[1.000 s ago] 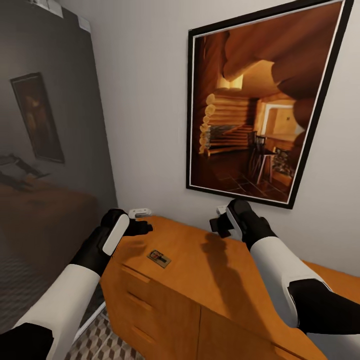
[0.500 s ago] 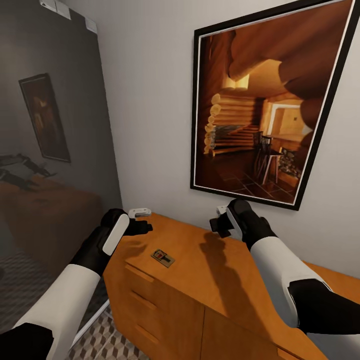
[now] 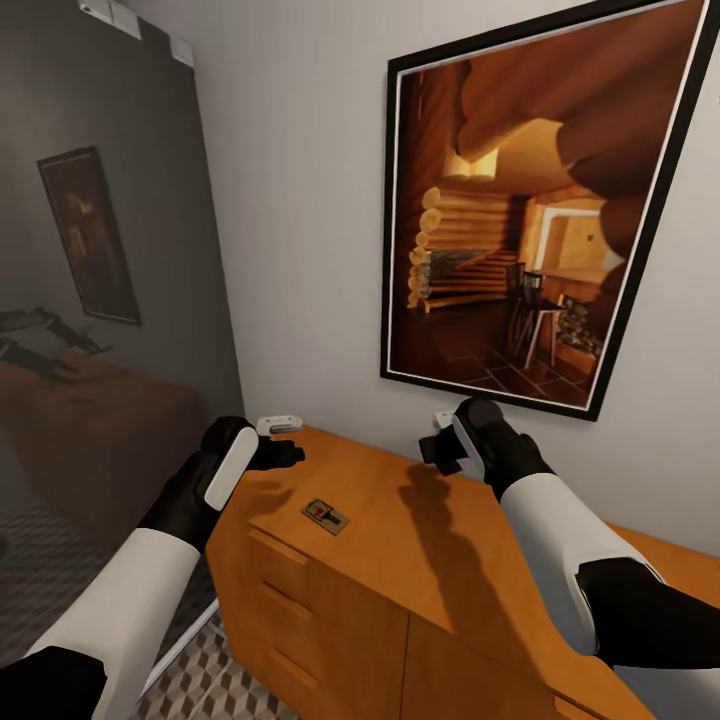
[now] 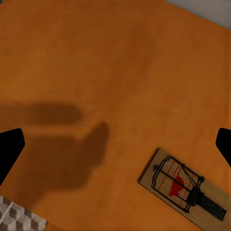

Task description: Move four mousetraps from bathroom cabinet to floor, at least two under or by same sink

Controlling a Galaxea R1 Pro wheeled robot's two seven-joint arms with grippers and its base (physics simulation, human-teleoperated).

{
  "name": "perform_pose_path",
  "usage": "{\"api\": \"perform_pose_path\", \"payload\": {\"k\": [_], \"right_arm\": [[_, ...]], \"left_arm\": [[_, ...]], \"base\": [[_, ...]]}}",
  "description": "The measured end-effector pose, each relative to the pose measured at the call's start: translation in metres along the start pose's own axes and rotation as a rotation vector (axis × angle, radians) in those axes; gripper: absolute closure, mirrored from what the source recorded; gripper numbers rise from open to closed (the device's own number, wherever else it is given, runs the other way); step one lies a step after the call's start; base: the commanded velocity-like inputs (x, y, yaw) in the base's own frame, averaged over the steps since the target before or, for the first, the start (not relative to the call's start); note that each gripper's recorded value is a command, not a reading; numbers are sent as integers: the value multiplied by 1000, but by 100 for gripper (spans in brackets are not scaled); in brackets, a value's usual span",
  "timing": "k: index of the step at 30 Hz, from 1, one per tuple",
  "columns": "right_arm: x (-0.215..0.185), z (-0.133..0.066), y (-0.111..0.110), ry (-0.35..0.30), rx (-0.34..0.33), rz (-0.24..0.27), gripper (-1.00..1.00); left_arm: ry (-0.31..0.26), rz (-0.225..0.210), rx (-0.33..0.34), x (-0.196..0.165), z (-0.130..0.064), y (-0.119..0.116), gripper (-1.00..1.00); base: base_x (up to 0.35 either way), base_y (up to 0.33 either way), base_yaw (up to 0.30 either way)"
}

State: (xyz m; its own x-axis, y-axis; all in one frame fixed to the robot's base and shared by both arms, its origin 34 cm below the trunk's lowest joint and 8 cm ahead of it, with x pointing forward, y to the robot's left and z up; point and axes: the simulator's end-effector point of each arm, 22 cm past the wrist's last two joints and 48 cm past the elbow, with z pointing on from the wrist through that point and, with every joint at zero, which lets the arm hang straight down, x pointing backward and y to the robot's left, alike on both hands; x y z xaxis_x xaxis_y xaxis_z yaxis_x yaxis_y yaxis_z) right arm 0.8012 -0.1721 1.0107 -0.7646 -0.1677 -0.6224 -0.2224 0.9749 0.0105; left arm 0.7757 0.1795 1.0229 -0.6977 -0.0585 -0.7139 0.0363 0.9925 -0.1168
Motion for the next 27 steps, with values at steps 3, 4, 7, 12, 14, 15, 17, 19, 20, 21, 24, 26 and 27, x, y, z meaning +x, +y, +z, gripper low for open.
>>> {"api": "perform_pose_path", "payload": {"k": [3, 4, 7, 12, 14, 15, 17, 19, 20, 21, 24, 26, 27], "right_arm": [[0, 0, 0, -1, 0, -1, 100], [0, 0, 0, -1, 0, 0, 100], [0, 0, 0, -1, 0, 0, 100], [0, 0, 0, -1, 0, 0, 100], [0, 0, 0, -1, 1, -1, 100], [0, 0, 0, -1, 0, 0, 100], [0, 0, 0, 0, 0, 0, 100], [0, 0, 0, 0, 0, 0, 100], [0, 0, 0, 0, 0, 0, 100], [0, 0, 0, 0, 0, 0, 100], [0, 0, 0, 1, 0, 0, 100], [0, 0, 0, 1, 0, 0, 100], [0, 0, 0, 1, 0, 0, 100]], "left_arm": [[1, -1, 1, 0, 0, 0, -100], [1, -1, 1, 0, 0, 0, -100], [0, 0, -1, 0, 0, 1, -100], [0, 0, -5, 0, 0, 2, -100], [1, 0, -6, 0, 0, 3, -100], [0, 0, -5, 0, 0, 2, -100], [0, 0, -5, 0, 0, 2, -100], [-1, 1, -5, 0, 0, 2, -100], [-1, 1, -5, 0, 0, 2, -100], [-1, 1, -4, 0, 0, 1, -100], [-2, 1, -3, 0, 0, 1, -100], [-1, 1, -4, 0, 0, 1, -100], [-1, 0, -4, 0, 0, 2, -100]], "base": [[0, -159, 0], [0, -185, 0], [0, -112, 0], [0, -29, 0], [0, -7, 0], [0, -4, 0], [0, -3, 0], [0, -1, 0], [0, 0, 0], [0, 0, 0], [0, 0, 0], [0, 0, 0], [0, 0, 0]]}}
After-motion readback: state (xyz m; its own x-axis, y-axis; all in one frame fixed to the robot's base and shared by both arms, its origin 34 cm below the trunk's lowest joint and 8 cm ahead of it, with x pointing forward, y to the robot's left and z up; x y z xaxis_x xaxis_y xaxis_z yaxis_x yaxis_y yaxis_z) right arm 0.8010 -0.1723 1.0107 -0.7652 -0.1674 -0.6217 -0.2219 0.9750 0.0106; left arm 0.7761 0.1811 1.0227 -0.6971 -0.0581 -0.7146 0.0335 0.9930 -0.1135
